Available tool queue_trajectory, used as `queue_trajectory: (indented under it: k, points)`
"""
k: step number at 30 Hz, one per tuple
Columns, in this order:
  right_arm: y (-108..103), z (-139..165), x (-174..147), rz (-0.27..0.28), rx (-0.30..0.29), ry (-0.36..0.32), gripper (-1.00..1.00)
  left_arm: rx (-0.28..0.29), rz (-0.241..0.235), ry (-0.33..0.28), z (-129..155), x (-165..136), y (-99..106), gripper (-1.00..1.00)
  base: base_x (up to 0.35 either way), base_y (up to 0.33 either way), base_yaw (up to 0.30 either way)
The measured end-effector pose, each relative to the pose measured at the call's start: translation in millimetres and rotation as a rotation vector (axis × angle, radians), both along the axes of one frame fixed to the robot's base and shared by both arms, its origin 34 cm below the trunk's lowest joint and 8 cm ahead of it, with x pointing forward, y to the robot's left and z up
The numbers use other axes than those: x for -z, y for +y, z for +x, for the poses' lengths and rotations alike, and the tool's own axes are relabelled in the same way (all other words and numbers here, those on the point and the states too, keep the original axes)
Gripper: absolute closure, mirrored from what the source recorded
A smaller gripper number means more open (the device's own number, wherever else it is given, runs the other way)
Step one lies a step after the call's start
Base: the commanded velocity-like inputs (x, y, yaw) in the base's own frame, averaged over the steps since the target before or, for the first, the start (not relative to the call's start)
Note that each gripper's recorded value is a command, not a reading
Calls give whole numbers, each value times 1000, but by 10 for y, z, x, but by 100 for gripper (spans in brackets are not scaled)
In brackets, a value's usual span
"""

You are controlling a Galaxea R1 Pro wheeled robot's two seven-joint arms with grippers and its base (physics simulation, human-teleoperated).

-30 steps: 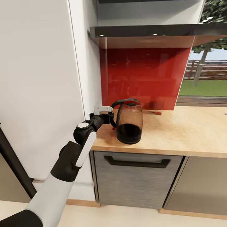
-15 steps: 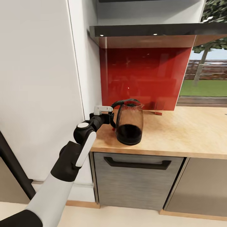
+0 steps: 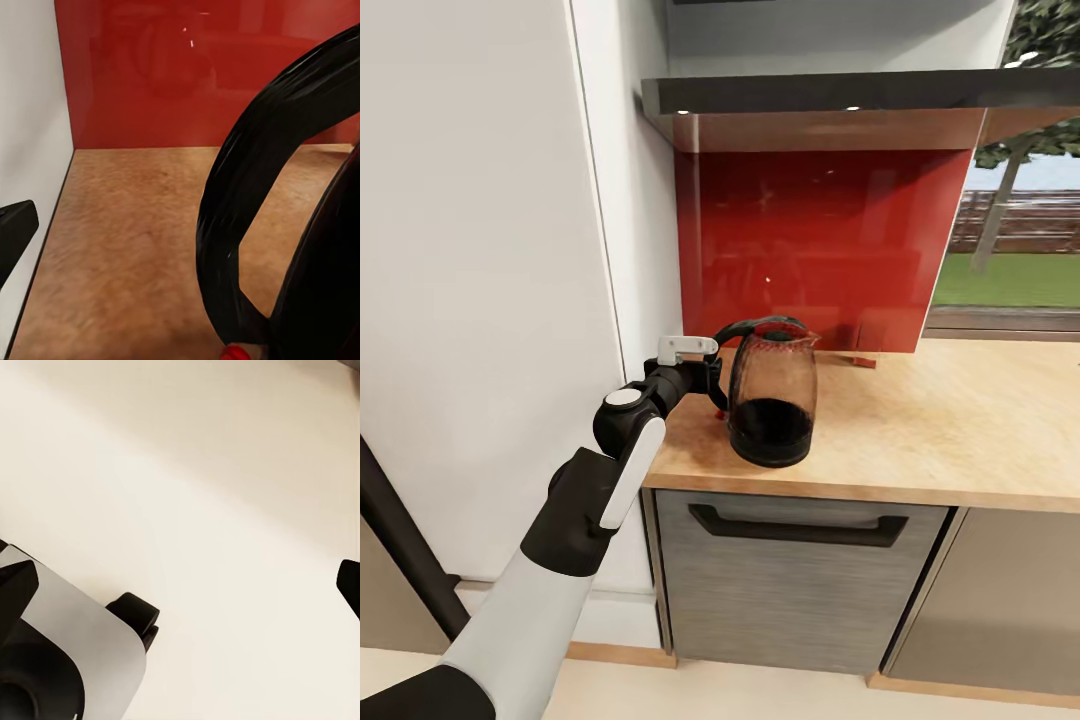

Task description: Set up a coffee station on the kitchen countertop: keep the coffee maker on the countertop, move the bottle of coffee from the kitchen shelf to the counter next to the coffee maker, place a paper coffee filter on top of the coffee maker, put the saucer next to the coffee maker with the coffee cup on the saucer, and place the electric kettle next to the coffee maker.

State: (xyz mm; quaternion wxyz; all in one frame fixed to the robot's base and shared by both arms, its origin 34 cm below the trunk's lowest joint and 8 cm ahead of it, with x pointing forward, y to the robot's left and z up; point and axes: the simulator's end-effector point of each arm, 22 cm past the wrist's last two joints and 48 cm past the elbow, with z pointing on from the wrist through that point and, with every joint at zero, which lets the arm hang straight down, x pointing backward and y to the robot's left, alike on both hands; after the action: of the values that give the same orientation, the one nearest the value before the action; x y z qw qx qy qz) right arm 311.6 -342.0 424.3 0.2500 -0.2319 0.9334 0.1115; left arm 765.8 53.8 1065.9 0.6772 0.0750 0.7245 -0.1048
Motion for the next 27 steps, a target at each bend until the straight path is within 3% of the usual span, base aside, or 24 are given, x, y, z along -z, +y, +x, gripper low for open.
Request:
queue_trajectory:
  k: [27]
  points:
    - [0,0,0,0,0,0,-100,0,0,0,0,1,1,-100,4,-13,0]
